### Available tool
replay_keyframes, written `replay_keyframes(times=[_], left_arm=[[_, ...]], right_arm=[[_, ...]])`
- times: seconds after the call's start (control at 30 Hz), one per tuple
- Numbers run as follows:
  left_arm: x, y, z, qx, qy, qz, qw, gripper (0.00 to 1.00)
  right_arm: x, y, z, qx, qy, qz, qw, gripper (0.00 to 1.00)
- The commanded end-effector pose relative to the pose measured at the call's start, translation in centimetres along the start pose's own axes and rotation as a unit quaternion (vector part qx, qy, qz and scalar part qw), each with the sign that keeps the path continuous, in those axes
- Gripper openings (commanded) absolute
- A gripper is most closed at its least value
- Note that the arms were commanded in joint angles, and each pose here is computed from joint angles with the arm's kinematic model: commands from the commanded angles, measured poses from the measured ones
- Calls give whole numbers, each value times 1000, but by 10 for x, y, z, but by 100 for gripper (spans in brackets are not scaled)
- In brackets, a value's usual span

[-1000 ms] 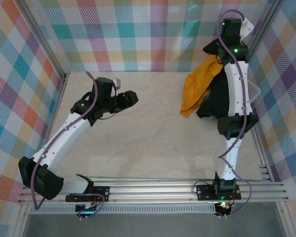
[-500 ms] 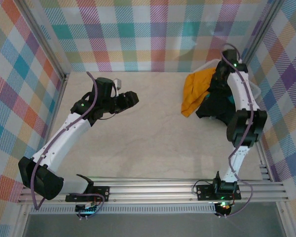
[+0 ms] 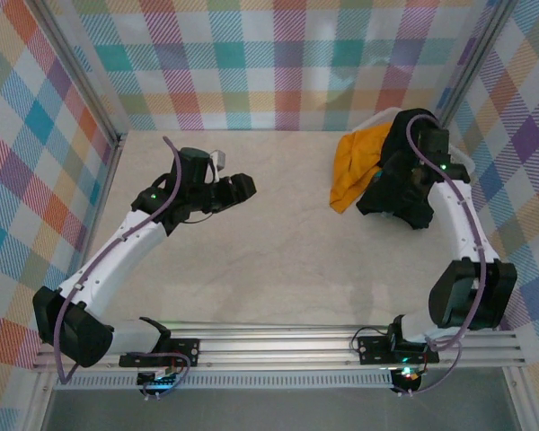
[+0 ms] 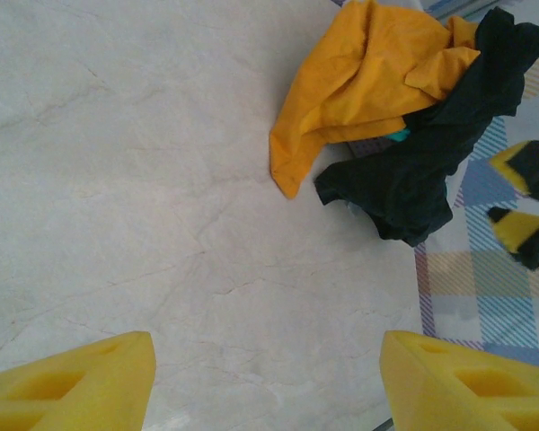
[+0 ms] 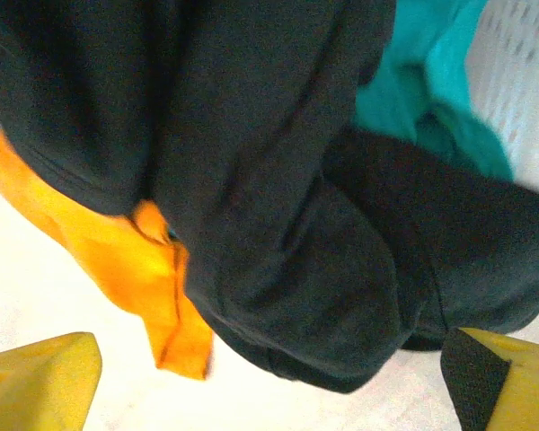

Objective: Fold and stack the t-shirts

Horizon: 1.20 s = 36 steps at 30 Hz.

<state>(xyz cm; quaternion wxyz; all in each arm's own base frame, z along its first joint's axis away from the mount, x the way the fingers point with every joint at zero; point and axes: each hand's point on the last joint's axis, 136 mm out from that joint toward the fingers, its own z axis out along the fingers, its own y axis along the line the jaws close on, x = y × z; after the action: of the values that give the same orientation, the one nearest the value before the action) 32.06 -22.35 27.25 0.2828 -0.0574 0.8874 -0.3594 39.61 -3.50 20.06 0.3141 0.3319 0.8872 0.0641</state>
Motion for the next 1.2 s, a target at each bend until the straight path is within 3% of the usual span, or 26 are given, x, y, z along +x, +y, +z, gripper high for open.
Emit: replay_keyframes(times=[0.0,0.37,0.43,0.53,0.57,0.7,0.83,1.17], left_arm=[[0,-13,-9,14,-2,19,1000,68],[0,-14,-10,18,-2,13,1000,67],[-1,-14,-13,17,-5,13,1000,67],[0,-13,-15,15,-7,11,1000,67],[1,-12,-15,14,-6,10,1000,67],[2,-11,-9,16,-2,5,1000,66],[1,-14,-4,20,-3,1,1000,65],[3,-15,-8,17,-5,5,1000,64]], right_arm=[[11,9,11,-33,26,-2,999,97],[-12,31,81,-57,39,14,997,72],[-10,25,85,-40,42,28,998,51],[-20,21,66,-35,5,46,998,5],[-27,22,55,-37,-19,47,998,0],[-54,34,0,-45,-119,39,991,0],[-76,32,-48,-53,-195,82,976,0],[-133,86,-174,-155,-312,63,935,0]])
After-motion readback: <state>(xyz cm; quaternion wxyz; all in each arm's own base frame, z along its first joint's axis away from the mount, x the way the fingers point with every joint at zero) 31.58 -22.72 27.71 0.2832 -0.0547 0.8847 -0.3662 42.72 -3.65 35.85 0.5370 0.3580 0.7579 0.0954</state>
